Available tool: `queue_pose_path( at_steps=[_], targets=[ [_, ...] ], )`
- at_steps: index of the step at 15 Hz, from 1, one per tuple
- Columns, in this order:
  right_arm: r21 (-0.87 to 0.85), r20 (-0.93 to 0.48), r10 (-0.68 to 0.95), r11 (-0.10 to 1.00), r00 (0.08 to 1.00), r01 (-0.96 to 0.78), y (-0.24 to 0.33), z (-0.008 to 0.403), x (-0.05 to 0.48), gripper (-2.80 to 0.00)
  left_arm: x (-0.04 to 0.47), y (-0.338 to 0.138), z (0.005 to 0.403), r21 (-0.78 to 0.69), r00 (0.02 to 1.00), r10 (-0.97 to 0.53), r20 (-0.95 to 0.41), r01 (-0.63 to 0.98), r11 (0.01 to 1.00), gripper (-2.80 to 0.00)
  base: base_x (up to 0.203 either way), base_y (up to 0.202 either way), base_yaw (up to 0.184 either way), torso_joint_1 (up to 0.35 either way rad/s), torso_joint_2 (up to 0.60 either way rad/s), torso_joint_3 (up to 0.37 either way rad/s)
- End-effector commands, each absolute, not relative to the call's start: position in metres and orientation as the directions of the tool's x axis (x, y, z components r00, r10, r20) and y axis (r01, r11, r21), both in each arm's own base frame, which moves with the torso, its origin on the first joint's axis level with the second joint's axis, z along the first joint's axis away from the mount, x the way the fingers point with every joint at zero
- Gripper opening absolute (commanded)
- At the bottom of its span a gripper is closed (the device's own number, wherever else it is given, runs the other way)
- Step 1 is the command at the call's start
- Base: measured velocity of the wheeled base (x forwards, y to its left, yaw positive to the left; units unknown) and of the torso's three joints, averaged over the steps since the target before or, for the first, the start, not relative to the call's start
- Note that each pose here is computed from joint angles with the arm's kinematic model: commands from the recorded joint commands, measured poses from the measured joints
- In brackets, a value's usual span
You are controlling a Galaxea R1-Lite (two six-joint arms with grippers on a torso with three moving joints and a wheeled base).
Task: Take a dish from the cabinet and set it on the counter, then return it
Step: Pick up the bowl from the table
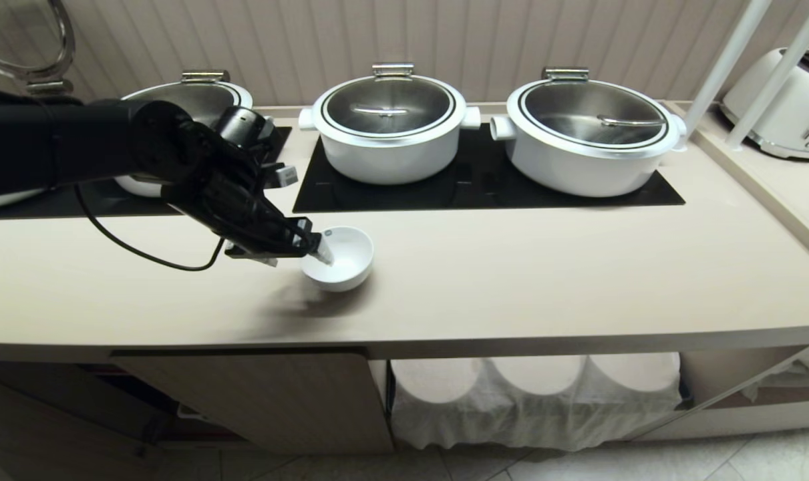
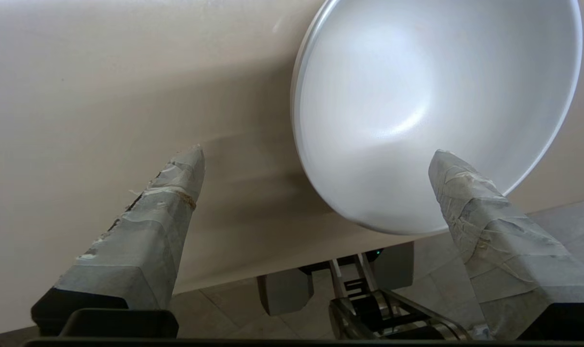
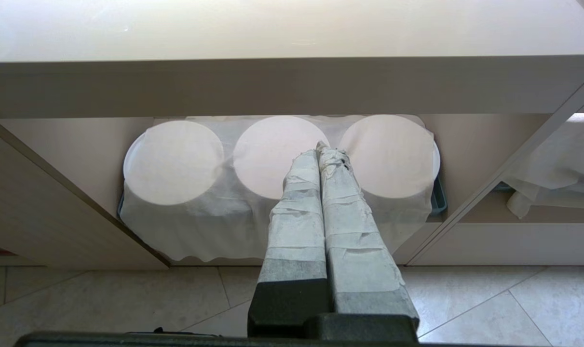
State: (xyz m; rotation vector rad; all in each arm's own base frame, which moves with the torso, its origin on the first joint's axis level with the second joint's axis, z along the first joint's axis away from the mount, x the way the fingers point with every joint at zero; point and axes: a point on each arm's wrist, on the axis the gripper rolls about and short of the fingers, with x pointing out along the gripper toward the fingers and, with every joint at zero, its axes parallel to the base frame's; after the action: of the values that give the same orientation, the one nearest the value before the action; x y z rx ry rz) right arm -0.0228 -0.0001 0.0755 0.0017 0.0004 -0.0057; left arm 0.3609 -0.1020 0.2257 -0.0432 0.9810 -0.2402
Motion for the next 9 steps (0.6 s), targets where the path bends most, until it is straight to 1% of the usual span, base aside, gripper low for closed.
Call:
queue_pose_path(
  at_steps=[1,9],
  targets=[
    [0.002,0.0,-0.005,1.0,1.0,0.005,0.0,0.075,-0.023,-2.8,0.37,-0.105,0.218,-0.147,0.52,-0.22,-0.825,0.177,0.973,0.0,0.0,0.0,0.0,0.0,0.0,0.0],
    [0.002,0.0,-0.005,1.0,1.0,0.005,0.0,0.075,-0.023,-2.8,0.387,-0.11,0.203,-0.145,0.504,-0.216,-0.836,0.176,0.974,0.0,0.0,0.0,0.0,0.0,0.0,0.0]
  ],
)
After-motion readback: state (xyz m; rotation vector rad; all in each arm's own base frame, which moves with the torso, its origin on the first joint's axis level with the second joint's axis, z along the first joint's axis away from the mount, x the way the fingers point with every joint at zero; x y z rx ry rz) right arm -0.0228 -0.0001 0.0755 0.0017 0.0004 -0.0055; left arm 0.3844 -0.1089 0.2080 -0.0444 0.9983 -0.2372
